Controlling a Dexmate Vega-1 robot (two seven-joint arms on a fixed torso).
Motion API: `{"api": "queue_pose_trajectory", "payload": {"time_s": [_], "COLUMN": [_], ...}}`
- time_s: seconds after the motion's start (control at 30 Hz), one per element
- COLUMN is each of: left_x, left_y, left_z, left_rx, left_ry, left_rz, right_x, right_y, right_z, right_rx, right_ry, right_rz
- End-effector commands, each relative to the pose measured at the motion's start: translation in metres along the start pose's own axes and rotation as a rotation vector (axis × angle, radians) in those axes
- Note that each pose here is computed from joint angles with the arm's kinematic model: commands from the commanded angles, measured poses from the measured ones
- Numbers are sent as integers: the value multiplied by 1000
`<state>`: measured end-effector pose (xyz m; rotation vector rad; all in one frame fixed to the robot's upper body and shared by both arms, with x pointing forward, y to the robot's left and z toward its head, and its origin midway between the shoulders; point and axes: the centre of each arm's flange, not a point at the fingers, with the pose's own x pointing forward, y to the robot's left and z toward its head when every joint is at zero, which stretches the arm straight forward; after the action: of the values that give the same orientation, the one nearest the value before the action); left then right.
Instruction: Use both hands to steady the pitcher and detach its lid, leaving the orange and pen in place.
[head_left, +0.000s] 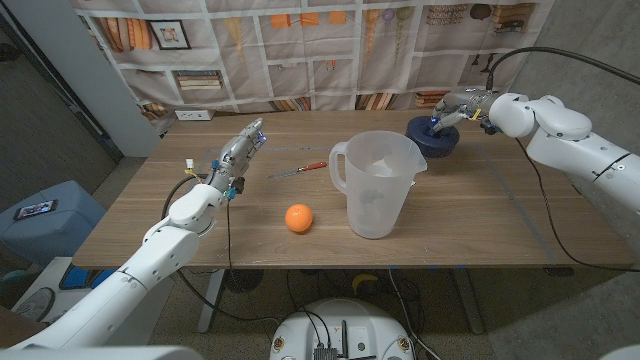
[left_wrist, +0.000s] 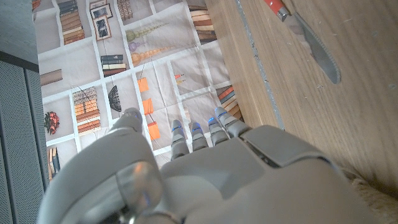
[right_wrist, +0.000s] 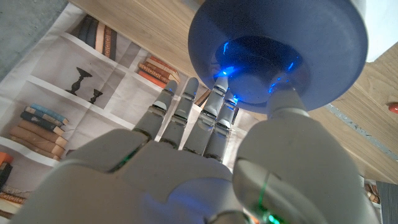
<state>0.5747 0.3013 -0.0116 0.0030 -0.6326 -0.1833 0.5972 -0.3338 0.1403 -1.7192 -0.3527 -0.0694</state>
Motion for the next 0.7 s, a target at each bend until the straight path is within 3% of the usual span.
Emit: {"api": "queue_pose_trajectory", "payload": {"time_s": [0.03, 0.7], "left_x": [4, 11], "left_y": [0, 3], "left_z": [-3, -9], "left_rx": [-4, -10], "left_ry": [8, 17], "left_rz": [16, 19], "right_x": [13, 32], "right_y": [25, 57], "right_z": [-5, 3], "right_rx": [18, 11], "right_ry": [32, 32], "right_rz": [26, 51]}}
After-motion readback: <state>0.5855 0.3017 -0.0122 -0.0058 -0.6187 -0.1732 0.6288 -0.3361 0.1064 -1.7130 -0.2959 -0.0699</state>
